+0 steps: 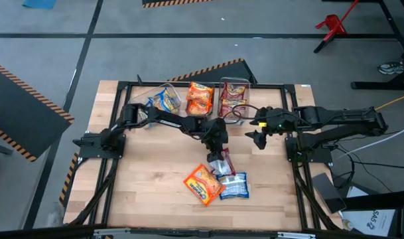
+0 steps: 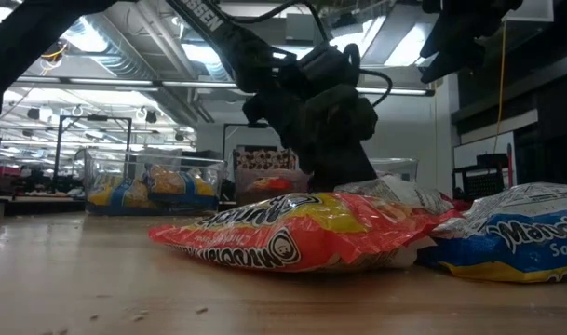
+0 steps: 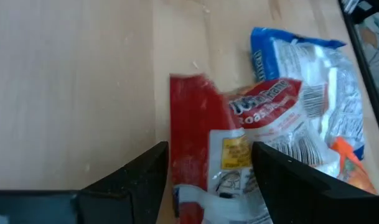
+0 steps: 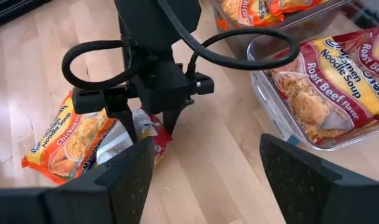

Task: Sort Maruchan noodles
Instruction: Put the red noodle pack into the right transparent bin

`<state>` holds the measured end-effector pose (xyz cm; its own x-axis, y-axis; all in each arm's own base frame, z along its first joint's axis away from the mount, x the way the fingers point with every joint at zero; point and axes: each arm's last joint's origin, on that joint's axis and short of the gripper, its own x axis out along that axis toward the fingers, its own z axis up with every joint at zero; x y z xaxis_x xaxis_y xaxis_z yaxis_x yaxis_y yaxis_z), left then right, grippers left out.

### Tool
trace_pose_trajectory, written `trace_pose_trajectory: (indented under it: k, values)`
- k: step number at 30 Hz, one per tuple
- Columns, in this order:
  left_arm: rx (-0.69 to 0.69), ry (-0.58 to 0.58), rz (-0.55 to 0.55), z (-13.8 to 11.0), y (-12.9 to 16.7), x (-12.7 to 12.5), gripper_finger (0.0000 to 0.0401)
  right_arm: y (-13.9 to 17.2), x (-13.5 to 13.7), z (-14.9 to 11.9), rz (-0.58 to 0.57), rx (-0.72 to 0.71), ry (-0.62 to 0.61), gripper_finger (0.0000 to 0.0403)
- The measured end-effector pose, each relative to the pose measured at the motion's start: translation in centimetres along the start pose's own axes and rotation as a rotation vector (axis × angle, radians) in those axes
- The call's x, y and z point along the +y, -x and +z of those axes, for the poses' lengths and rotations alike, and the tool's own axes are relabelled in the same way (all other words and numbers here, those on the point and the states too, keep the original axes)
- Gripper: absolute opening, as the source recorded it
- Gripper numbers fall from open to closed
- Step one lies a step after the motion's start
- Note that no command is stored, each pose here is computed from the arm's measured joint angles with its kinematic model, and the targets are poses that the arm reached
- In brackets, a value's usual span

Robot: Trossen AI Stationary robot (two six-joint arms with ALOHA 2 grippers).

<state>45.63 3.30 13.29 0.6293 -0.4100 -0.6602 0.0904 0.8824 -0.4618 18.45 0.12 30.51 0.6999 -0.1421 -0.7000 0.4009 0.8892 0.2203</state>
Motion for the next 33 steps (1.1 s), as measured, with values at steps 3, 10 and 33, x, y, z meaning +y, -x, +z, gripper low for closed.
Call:
trace_pose_trajectory:
  k: [3,10,33]
  values:
    - [-0.016,-0.026,-0.019,0.0,-0.5,-0.3,0.0225,0.0,0.0,0.0,0.0,0.001,0.0,0.0278]
    - [-0.012,-0.06,0.005,-0.1,-1.1,-1.4,0.0171,0.0,0.0,0.0,-0.001,0.001,0.0,0.0278]
    - [-0.258,-0.008,0.211,4.2,5.7,-5.7,0.0007,3.9,-1.0,-0.3,0.05,-0.144,-0.148,0.0278]
